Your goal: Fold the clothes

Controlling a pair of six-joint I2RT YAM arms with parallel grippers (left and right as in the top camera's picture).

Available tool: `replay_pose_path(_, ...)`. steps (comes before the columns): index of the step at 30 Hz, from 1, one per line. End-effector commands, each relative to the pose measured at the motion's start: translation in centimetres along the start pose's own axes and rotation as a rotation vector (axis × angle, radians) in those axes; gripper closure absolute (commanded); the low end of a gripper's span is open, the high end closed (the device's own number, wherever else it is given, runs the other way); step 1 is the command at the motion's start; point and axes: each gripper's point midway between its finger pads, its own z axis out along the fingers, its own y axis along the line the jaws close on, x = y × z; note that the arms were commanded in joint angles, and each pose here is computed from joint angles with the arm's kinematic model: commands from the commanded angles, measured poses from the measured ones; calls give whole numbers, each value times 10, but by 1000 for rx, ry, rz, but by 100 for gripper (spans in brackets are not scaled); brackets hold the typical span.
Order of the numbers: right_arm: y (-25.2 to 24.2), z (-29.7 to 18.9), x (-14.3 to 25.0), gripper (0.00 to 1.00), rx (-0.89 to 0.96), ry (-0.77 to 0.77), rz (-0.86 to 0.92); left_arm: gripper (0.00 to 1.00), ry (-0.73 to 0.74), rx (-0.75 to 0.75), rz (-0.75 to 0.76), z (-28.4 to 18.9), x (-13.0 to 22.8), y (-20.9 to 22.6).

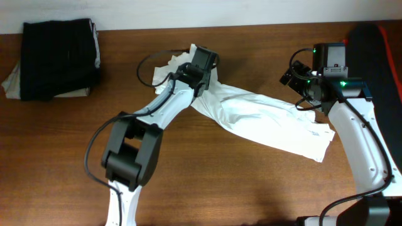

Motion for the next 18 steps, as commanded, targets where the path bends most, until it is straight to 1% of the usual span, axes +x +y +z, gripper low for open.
replay_pose_path(1, 0, -3, -3, 1, 1, -11, 11, 20, -49, 177, -55, -24, -27, -24)
replay_pose_path(3, 0, -3, -3, 1, 1, -11, 11, 16, -25, 188, -46, -12, -16, -30)
replay_pose_path(8, 0, -3, -3, 1, 1, -11, 11, 16, 69, 167, -18, 33, 29, -39)
replay_pose_path(9, 0, -3, -3, 1, 1, -11, 11, 17, 76, 166, -17, 37, 34, -39)
replay_pose_path(11, 0, -3, -3, 1, 1, -11, 11, 27, 71, 166, -18, 39, 33, -40)
replay_pose_path(12, 0, -3, -3, 1, 0, -11, 11, 35, 72, 166, -18, 39, 33, -40)
replay_pose_path(13, 0, -3, -3, 1, 0, -11, 11, 47, 72, 166, -18, 39, 33, -40)
replay_pose_path(14, 0, -3, -3, 1, 0, -11, 11, 51, 69, 157, -18, 39, 33, -38)
replay_pose_path(15, 0, -3, -3, 1, 1, -11, 11, 52, 63, 131, -17, 39, 31, -34)
replay_pose_path(18, 0, -3, -3, 2, 0, -11, 11, 61, 16, 35, -25, 28, 13, -14)
